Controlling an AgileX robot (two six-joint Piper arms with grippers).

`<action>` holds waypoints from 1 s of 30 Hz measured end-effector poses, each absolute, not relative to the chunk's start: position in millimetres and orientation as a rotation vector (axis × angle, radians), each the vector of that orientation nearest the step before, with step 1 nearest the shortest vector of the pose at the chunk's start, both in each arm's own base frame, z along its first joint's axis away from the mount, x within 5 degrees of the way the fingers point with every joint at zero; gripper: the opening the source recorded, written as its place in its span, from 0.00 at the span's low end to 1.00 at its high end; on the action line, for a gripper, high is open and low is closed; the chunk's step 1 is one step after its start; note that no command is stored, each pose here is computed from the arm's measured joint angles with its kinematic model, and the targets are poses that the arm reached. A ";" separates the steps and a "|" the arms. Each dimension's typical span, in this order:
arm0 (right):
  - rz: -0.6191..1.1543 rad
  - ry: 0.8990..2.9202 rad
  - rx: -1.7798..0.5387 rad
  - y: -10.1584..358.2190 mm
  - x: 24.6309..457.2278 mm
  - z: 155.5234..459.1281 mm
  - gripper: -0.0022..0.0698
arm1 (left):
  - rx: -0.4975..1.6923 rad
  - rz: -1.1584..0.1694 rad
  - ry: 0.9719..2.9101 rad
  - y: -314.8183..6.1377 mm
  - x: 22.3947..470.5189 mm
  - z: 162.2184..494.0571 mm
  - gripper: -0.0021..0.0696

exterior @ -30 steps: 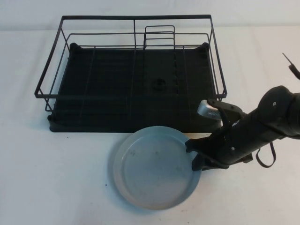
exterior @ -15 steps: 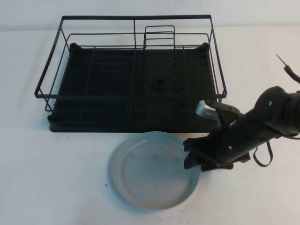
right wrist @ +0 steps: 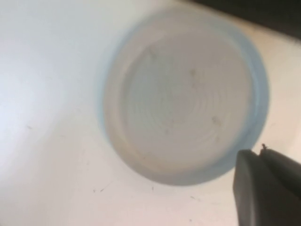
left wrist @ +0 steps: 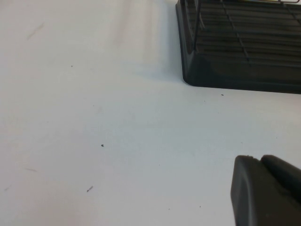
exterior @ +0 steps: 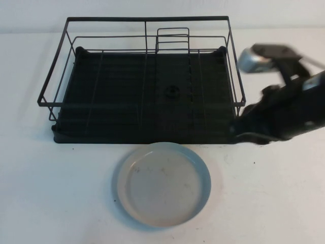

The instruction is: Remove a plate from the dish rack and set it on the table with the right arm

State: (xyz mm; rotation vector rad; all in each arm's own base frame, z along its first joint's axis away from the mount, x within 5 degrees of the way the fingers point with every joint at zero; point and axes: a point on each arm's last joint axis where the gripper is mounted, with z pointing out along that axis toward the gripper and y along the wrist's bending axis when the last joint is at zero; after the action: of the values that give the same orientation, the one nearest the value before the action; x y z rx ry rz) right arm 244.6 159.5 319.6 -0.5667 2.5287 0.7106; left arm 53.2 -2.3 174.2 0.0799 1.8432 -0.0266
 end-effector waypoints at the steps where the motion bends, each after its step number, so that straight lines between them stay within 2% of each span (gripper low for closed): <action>1: 0.698 2.486 -0.580 153.9 235.1 331.5 0.01 | 0.080 -0.027 1.843 -2.3 53.2 174.2 0.02; 6: 0.660 2.343 -0.661 128.1 186.3 362.5 0.01 | 0.080 -0.027 1.843 -2.3 53.2 174.2 0.02; 13: 0.506 2.347 -0.775 97.5 140.0 361.7 0.00 | 0.080 -0.027 1.843 -2.3 53.2 174.2 0.02; 17: 0.440 2.291 -0.739 89.5 135.7 343.9 0.00 | 0.080 -0.027 1.843 -2.3 53.2 174.2 0.02; 23: 0.332 2.207 -0.669 76.8 132.3 293.1 0.00 | 0.080 -0.027 1.843 -2.3 53.2 174.2 0.02; 30: 0.128 2.080 -0.325 27.7 112.8 234.5 0.00 | 0.080 -0.027 1.843 -2.3 53.2 174.2 0.02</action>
State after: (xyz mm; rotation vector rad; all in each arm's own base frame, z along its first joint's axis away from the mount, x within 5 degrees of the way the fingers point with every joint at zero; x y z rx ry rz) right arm 112.8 27.7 234.5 -0.3248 2.0799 0.1283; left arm 53.2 -2.3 174.2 0.0799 1.8432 -0.0266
